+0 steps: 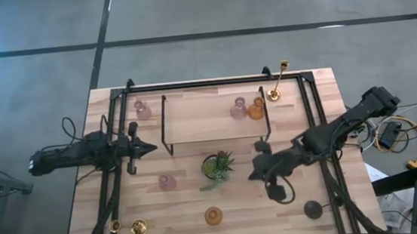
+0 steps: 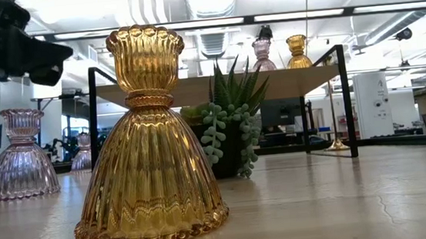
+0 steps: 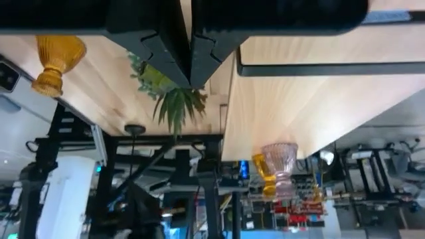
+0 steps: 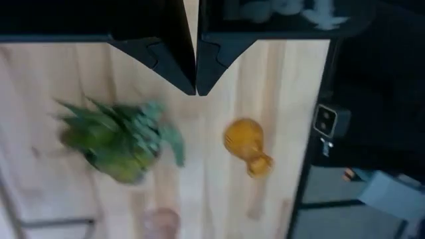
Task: Pick & Place candle stick holders
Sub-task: Put the yellow glass candle holder on the shelf
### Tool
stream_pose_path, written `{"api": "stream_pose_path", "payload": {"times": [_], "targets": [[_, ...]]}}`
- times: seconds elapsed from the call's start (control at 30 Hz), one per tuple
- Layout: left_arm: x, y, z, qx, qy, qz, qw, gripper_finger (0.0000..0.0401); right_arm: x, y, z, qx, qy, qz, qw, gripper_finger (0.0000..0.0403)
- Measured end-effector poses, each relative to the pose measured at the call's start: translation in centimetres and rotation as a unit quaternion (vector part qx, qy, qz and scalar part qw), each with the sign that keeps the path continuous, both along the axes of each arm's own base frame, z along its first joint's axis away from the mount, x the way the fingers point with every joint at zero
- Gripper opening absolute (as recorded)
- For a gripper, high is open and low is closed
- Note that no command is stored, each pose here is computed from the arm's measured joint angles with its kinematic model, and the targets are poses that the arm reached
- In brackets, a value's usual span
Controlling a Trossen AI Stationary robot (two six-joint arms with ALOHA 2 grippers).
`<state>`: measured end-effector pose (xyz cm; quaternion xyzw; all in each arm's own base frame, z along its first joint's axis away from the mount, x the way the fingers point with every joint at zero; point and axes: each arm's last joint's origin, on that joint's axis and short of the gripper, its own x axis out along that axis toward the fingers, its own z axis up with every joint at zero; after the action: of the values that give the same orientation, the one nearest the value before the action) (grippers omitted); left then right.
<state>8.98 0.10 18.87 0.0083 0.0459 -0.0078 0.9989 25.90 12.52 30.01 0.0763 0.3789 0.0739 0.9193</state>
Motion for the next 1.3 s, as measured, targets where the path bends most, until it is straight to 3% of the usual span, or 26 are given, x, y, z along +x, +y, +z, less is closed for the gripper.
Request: {"api": "stream_pose_path", "payload": {"times": [0.17,0.37,0.47,0.63,0.93,1.07,1.3], "targets": [[-0.5,0.0,1.6,-0.002,-0.013,0.001,1.0,0.0012,0.6,1.1,-4.5,-0.011,0.002,0.025,1.0,0.0008],[-0.9,-0.1,2.5,-0.006,-0.013,-0.009,1.0,0.0012,2.0,1.8,-8.2,0.033,-0.081,0.022,0.996,0.0008],[-1.1,-0.1,2.9,-0.009,-0.015,-0.009,1.0,0.0012,2.4,2.0,-9.6,0.017,-0.102,0.04,0.994,0.0008],[-1.2,-0.1,3.2,-0.009,-0.02,-0.011,1.0,0.0012,3.2,2.4,-12.7,-0.028,-0.061,0.058,0.996,0.0008],[-1.2,-0.1,3.2,-0.009,-0.02,-0.014,1.0,0.0012,6.2,4.1,-15.2,-0.042,-0.034,0.087,0.995,0.0012],[-1.2,-0.1,3.2,-0.009,-0.02,-0.013,1.0,0.0012,7.3,4.7,-15.6,-0.033,-0.031,0.099,0.994,0.0038],[-1.2,-0.1,3.2,-0.011,-0.02,-0.013,1.0,0.0012,8.7,5.5,-15.8,-0.029,-0.04,0.097,0.994,0.0125]]}}
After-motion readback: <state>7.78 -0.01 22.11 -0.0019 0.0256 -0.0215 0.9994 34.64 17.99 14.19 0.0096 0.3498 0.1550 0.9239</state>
